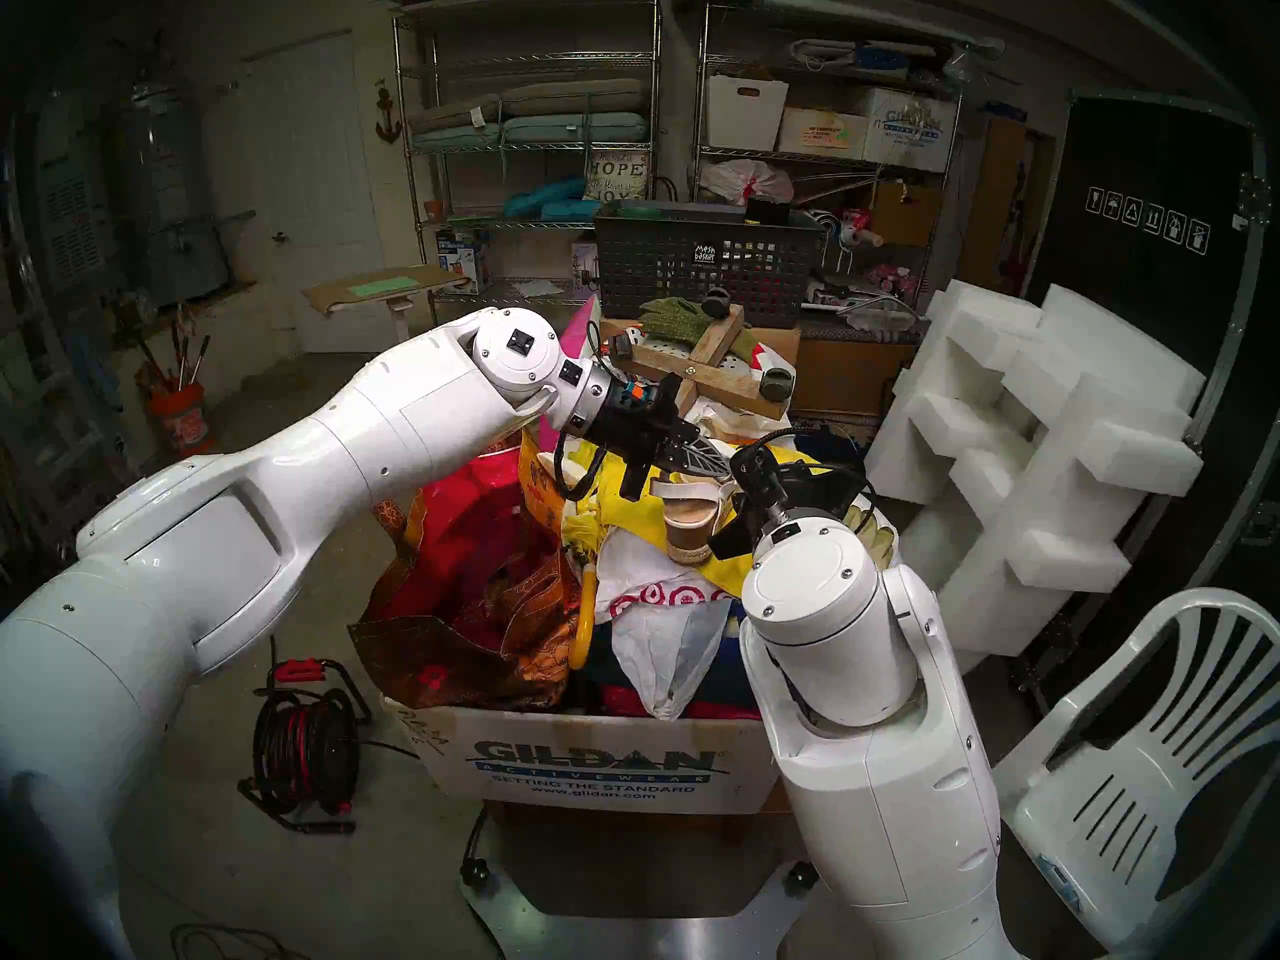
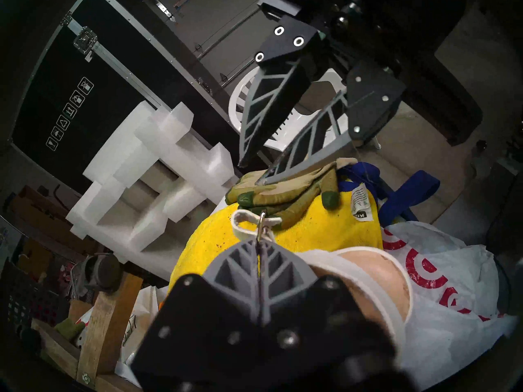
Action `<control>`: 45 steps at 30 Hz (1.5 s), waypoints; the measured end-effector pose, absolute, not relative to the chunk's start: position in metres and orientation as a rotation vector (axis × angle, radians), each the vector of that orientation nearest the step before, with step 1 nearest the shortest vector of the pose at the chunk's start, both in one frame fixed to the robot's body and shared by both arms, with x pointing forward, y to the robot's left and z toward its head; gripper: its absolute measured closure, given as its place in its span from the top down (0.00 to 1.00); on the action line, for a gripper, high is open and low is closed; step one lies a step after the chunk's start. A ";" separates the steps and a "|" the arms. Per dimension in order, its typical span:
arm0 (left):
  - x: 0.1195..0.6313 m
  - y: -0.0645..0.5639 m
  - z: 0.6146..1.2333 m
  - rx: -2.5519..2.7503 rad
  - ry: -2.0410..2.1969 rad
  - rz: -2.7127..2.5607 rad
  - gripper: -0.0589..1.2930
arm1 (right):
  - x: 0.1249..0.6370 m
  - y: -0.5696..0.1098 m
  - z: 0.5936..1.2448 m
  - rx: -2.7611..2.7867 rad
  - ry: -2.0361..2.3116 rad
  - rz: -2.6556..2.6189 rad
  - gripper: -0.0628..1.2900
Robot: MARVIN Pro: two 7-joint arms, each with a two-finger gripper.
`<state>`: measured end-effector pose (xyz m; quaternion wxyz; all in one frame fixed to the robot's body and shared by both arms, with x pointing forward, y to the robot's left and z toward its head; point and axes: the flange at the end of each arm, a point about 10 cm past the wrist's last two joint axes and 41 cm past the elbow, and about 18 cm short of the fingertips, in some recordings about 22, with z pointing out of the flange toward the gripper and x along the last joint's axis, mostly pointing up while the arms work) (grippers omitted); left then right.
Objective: Unbuckle a shoe
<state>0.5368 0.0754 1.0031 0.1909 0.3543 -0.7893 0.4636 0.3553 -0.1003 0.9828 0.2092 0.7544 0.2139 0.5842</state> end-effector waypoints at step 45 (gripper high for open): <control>0.515 0.075 1.008 0.957 -2.357 1.402 0.03 | 0.360 -0.087 0.985 2.136 0.602 1.679 0.31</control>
